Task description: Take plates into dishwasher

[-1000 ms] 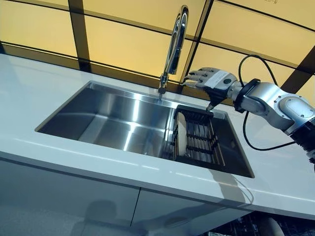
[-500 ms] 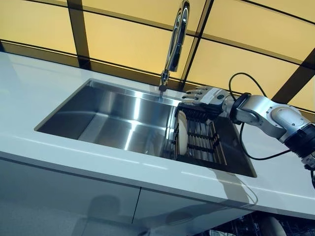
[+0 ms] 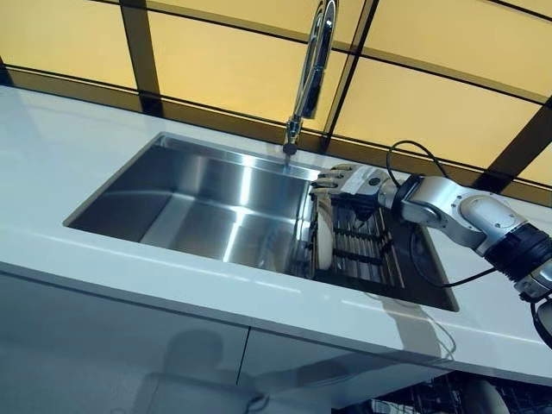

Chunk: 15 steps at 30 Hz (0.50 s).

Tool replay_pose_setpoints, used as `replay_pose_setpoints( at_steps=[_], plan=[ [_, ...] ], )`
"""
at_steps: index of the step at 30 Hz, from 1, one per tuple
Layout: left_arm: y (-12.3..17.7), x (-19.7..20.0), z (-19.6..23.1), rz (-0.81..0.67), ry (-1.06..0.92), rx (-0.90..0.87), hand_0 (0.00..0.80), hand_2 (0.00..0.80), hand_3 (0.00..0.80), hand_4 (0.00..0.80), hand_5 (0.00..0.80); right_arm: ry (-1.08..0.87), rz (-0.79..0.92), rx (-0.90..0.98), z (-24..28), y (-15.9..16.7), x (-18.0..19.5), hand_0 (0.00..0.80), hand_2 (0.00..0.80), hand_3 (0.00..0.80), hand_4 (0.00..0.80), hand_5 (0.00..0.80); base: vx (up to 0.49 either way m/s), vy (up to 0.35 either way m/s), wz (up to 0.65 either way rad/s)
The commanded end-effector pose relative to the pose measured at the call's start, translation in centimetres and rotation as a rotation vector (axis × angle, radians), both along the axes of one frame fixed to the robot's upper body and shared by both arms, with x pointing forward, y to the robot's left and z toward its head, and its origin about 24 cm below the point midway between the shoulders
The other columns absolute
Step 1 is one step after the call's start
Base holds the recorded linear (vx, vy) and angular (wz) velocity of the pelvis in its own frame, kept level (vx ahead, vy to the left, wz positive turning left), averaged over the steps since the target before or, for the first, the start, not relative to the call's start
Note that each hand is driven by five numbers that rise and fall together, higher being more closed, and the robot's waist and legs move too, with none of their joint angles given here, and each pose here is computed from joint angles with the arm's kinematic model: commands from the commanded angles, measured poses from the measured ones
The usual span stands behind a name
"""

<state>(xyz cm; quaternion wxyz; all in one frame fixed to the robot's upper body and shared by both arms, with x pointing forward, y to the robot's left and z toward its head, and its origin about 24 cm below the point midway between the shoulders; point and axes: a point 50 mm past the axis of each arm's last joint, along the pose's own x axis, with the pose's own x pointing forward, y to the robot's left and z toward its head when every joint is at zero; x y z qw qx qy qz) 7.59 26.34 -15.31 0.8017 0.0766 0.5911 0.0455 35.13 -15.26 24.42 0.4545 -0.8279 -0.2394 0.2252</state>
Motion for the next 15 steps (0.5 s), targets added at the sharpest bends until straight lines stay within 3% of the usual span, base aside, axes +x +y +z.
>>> replay_pose_setpoints(
  at_steps=[1, 15],
  plan=[
    [-0.86, 0.46, -0.26, -0.029, 0.001, -0.023, 0.000, 0.000, 0.000, 0.000, 0.000, -0.048, -0.048, -0.016, 1.39, -1.07, 0.26, 0.000, 0.000, 0.000, 0.000, 0.000, 0.000, 0.000, 0.00],
    [-1.00, 0.39, -0.29, -0.014, -0.004, -0.032, 0.000, 0.000, 0.000, 0.000, 0.000, -0.017, -0.038, -0.054, 0.50, -0.58, 0.17, 0.000, 0.000, 0.000, 0.000, 0.000, 0.000, 0.001, 0.00]
  ],
)
